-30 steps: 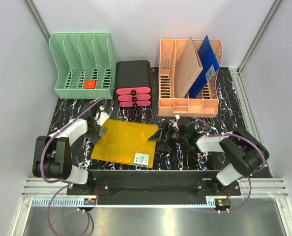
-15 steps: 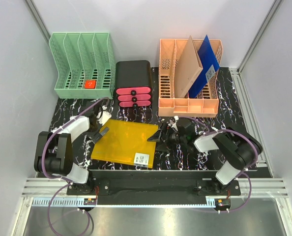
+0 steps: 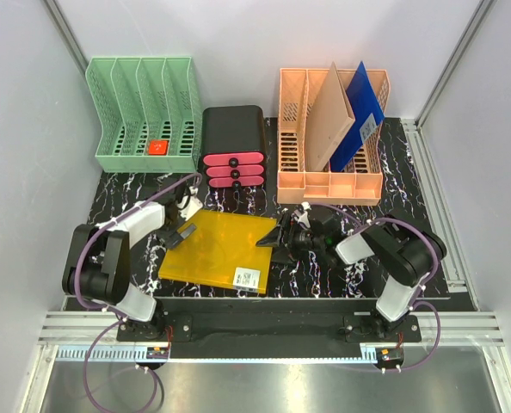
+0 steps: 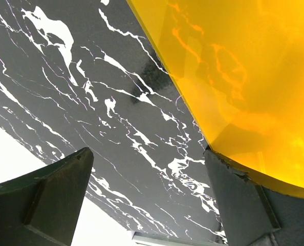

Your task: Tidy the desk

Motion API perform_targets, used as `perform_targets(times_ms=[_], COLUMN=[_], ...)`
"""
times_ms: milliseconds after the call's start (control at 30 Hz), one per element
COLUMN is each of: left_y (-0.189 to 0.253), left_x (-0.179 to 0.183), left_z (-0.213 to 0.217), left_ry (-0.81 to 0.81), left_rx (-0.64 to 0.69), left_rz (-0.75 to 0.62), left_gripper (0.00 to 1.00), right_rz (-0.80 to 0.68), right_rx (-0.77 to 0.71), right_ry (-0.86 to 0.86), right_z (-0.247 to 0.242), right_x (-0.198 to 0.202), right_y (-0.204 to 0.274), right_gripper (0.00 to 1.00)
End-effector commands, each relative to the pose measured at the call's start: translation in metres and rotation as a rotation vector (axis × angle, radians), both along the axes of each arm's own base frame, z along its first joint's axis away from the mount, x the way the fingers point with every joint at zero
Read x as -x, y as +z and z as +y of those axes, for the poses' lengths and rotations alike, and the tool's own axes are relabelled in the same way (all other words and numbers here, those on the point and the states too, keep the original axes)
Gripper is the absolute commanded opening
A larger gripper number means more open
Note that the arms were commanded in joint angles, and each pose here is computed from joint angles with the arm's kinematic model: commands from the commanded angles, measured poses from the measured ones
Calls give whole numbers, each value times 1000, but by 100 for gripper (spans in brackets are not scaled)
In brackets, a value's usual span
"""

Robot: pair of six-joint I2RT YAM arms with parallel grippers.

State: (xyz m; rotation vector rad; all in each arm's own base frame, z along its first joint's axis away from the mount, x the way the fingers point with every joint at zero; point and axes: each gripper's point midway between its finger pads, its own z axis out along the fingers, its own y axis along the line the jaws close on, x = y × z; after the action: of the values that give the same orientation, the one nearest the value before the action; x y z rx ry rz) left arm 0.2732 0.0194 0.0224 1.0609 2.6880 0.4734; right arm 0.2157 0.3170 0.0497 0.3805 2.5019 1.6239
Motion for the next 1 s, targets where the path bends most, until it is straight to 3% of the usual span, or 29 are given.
perform_targets(times_ms=[0, 333, 433, 600, 733, 967], left_y=[-47, -48, -47, -45, -37, -21], left_x=[34, 34, 34, 33, 33, 30], left_z=[-49, -58, -58, -60, -66, -95], left_ry=[-4, -31, -29, -30, -28, -70], left_rx=[217, 222, 220, 223, 246, 310], left_rz=[153, 152, 152, 146, 142, 145], left_gripper=[99, 99, 99, 99, 99, 99], right_rz=[-85, -225, -235, -189, -213, -250], right_rx=[-121, -364, -357, -284, -195, 78], right_ry=[-3, 58, 83, 98, 117, 123], right_z=[20, 46, 52, 54, 54, 39], right_x=[-16, -21, -20, -16, -13, -17], right_y=[31, 116, 123, 105, 100, 97], right_gripper=[89, 80, 78, 71, 59, 39])
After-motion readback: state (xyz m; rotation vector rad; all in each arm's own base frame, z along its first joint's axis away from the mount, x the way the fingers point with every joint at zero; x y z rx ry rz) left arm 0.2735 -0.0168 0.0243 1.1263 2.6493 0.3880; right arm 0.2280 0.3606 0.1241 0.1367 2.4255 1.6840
